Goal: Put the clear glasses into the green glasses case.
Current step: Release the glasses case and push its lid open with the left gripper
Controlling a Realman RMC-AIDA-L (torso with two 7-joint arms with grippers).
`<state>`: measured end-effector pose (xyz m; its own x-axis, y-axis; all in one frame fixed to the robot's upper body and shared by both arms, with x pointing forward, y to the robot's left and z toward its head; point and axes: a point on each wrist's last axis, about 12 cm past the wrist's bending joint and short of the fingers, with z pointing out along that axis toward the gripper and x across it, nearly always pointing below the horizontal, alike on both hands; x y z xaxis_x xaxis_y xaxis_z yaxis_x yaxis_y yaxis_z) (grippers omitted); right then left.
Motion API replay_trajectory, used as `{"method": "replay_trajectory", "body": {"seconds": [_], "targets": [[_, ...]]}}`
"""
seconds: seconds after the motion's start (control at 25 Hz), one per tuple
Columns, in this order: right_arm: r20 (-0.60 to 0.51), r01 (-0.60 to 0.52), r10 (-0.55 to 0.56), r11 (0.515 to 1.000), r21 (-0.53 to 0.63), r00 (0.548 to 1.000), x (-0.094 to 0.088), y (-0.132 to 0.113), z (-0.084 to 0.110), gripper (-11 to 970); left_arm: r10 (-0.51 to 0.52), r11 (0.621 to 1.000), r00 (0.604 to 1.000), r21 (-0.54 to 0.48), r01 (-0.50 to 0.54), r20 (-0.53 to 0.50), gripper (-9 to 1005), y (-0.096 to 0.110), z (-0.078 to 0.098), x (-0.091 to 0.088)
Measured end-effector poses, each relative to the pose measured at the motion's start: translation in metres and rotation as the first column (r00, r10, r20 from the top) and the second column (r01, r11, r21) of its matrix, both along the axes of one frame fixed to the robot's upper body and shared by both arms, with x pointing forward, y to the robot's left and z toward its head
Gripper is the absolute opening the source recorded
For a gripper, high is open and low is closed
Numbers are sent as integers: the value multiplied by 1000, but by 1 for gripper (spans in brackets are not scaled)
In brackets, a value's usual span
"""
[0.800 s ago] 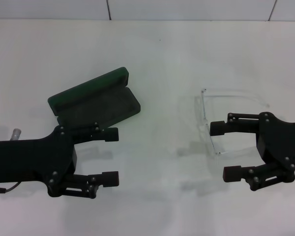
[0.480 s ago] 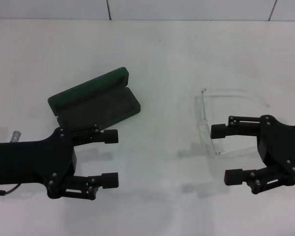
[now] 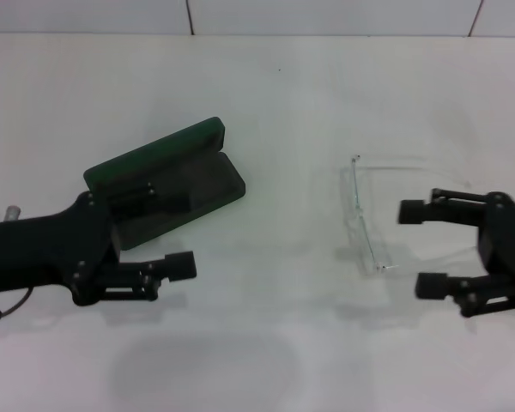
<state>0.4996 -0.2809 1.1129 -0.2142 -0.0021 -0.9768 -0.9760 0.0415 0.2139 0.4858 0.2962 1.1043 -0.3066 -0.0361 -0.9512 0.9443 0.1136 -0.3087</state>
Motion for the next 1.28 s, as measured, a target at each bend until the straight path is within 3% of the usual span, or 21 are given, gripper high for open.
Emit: {"method": "replay_trajectory", "body": {"seconds": [0.12, 0.28, 0.4, 0.48, 0.6, 0.76, 0.88, 1.0, 1.28], "targets": [[14, 88, -88, 996, 16, 996, -6, -17, 0, 874, 15, 1000, 1000, -6, -15, 15, 878, 2, 6, 3], [44, 272, -275, 960, 64, 961, -13, -48, 4, 873, 84, 996, 996, 3, -84, 24, 877, 2, 28, 20], [51, 390, -396, 915, 104, 917, -22, -70, 5, 872, 194, 974, 979, 110, -199, 57, 876, -3, 48, 42], [47, 441, -449, 890, 115, 893, -29, -81, 5, 872, 288, 922, 949, 228, -312, 130, 876, -8, 63, 58], [37, 472, -479, 874, 119, 877, -35, -87, 2, 872, 388, 789, 890, 413, -455, 239, 875, -16, 76, 79], [17, 487, -492, 865, 122, 870, -42, -87, -4, 872, 387, 629, 878, 615, -475, 281, 871, -35, 71, 100], [1, 513, -517, 850, 116, 856, -53, -92, -9, 872, 330, 547, 902, 722, -424, 279, 867, -56, 64, 109], [-3, 530, -534, 840, 116, 846, -58, -96, -11, 873, 310, 520, 912, 755, -399, 269, 863, -67, 60, 112], [9, 537, -542, 835, 123, 841, -60, -96, -11, 873, 288, 530, 923, 760, -376, 256, 854, -75, 57, 111]]}}
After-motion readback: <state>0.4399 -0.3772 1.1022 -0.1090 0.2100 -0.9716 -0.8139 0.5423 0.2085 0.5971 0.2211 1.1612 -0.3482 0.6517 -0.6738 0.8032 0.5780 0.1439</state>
